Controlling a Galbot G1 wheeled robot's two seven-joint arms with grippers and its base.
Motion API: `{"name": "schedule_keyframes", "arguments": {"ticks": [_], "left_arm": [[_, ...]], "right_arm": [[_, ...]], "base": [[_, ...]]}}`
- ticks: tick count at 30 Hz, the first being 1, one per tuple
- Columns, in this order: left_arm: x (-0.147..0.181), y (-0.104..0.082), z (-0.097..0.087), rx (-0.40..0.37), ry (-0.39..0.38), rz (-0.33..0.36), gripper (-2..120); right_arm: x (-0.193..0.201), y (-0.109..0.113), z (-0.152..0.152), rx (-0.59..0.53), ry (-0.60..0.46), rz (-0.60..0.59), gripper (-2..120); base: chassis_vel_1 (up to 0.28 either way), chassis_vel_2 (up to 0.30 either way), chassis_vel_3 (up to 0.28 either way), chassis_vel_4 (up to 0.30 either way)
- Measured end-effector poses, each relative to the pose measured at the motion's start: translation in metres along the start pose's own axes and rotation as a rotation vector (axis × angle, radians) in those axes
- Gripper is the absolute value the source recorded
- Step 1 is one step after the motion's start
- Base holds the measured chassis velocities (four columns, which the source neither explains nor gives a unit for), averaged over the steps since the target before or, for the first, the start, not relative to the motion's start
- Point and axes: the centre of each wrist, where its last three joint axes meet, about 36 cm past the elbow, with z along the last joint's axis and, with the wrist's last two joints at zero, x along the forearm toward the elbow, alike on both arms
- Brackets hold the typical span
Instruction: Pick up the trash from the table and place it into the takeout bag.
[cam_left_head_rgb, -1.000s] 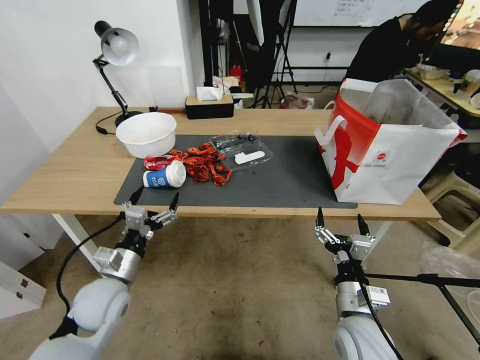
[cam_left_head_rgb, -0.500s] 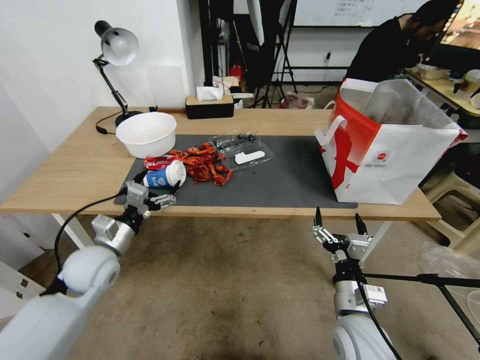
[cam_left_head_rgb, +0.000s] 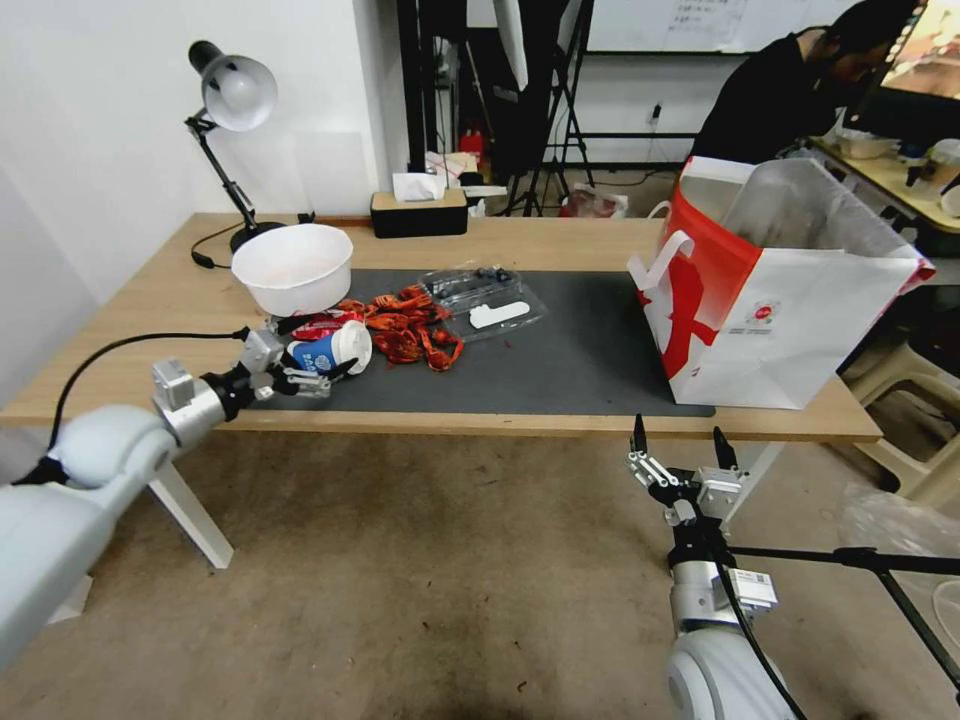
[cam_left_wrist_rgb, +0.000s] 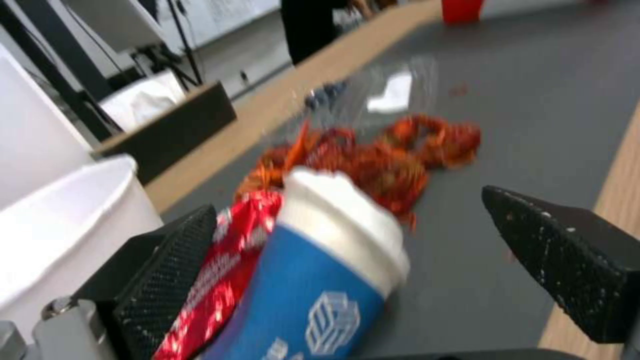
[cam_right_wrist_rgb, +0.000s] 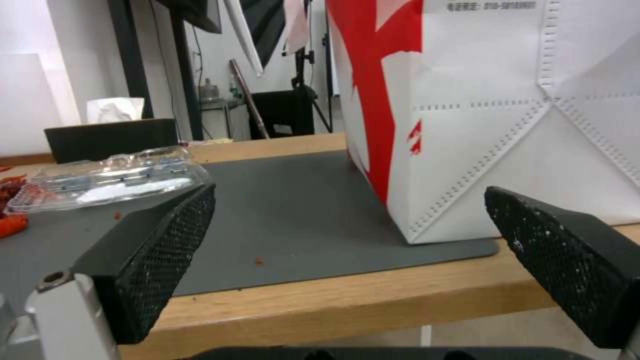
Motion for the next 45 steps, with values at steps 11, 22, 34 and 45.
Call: {"name": "schedule_keyframes", "arguments": {"ticks": [11,22,34,45], "left_arm": [[-0.005,0.025,-0.002,-0.076,0.123,0.014,99],[-0.004,0.036,0.003,-0.137,0.202,0.013,95],[-0.021,0.033,-0.002,-0.157,0.194,0.037,93],[-0.038,0.037,-0.002,-0.171,0.201,0.060,73]], "right_arm": [[-0.001,0.005,0.003,-0.001,0.003,-0.007,100],[-0.005,0.009,0.005,-0.004,0.002,-0.013,100],[-0.005,0.009,0.006,-0.003,0.005,-0.014,100],[-0.006,0.007,0.006,0.002,0.006,-0.007,100]], "base": [[0.000,0.000,0.000,0.000],[0.000,0.000,0.000,0.000],[0.000,0.000,0.000,0.000],[0.000,0.000,0.000,0.000]]}}
